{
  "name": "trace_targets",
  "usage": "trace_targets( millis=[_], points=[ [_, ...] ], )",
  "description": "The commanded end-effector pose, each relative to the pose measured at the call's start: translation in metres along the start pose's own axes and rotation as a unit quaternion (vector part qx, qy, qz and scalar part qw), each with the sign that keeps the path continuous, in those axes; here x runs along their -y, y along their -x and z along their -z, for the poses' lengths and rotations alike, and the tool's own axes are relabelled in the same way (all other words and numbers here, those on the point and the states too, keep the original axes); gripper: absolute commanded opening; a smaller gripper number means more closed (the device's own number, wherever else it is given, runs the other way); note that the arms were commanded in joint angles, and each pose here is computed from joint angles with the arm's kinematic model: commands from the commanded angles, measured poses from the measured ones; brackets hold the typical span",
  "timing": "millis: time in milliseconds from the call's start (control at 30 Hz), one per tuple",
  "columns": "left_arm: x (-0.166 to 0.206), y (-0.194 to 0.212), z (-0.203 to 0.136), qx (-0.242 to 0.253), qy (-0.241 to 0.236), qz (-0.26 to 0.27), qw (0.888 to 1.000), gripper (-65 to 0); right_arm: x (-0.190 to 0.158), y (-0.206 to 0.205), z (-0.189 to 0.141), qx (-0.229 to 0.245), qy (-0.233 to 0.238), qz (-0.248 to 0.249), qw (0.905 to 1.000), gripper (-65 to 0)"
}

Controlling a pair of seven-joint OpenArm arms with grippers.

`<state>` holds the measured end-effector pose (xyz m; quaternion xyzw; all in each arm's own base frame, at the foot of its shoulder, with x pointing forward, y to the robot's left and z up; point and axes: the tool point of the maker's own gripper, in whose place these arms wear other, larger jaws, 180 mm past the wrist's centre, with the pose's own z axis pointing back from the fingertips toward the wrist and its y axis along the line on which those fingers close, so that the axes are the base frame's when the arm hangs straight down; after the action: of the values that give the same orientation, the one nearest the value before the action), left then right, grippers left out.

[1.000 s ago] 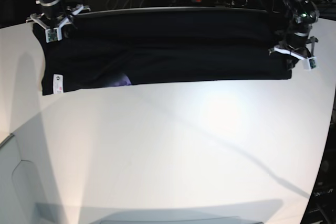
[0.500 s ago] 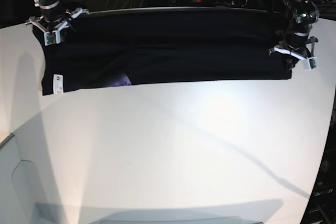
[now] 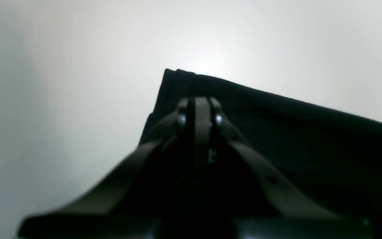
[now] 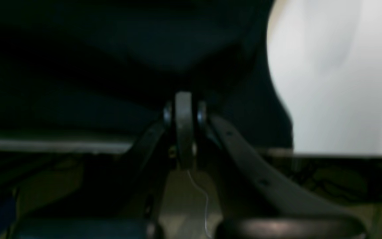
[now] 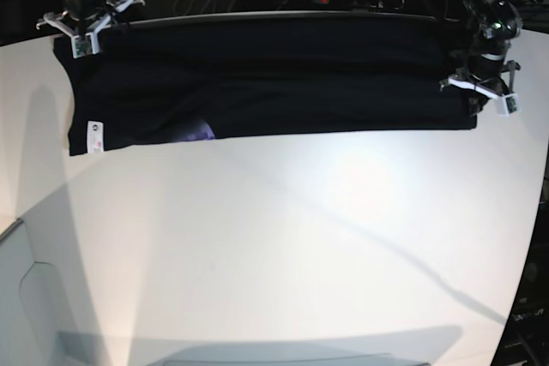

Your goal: Fold the T-shirt properly

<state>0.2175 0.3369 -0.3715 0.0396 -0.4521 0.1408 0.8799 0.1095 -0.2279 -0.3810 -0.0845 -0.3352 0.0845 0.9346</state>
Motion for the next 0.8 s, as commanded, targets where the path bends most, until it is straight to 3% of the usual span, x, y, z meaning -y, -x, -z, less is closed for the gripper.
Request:
trace_targets(
  millis=[0,367,600,767],
  points=[
    [-0.004,-0.016,-0.002,0.026,-0.003,0.006,1.0,-65.0,0.003,-0.006,-0.005,0.014,0.003,-0.003,0.9999,-65.0],
    [-0.003,-0.016,-0.001,0.026,-0.002,0.005,1.0,-65.0,0.009,-0.025,0.005,0.038,0.014,0.001,0.9992,-64.1],
    [-0.003,-0.016,-0.001,0.025,-0.002,0.005,1.0,-65.0,0.011,-0.035,0.011,0.05,0.017,0.006,0.9986,-42.0],
    [-0.003,-0.015,-0.001,0.025,-0.002,0.005,1.0,-65.0,0.008,-0.027,0.019,0.042,0.008,0.017,0.999,-36.4]
  ],
)
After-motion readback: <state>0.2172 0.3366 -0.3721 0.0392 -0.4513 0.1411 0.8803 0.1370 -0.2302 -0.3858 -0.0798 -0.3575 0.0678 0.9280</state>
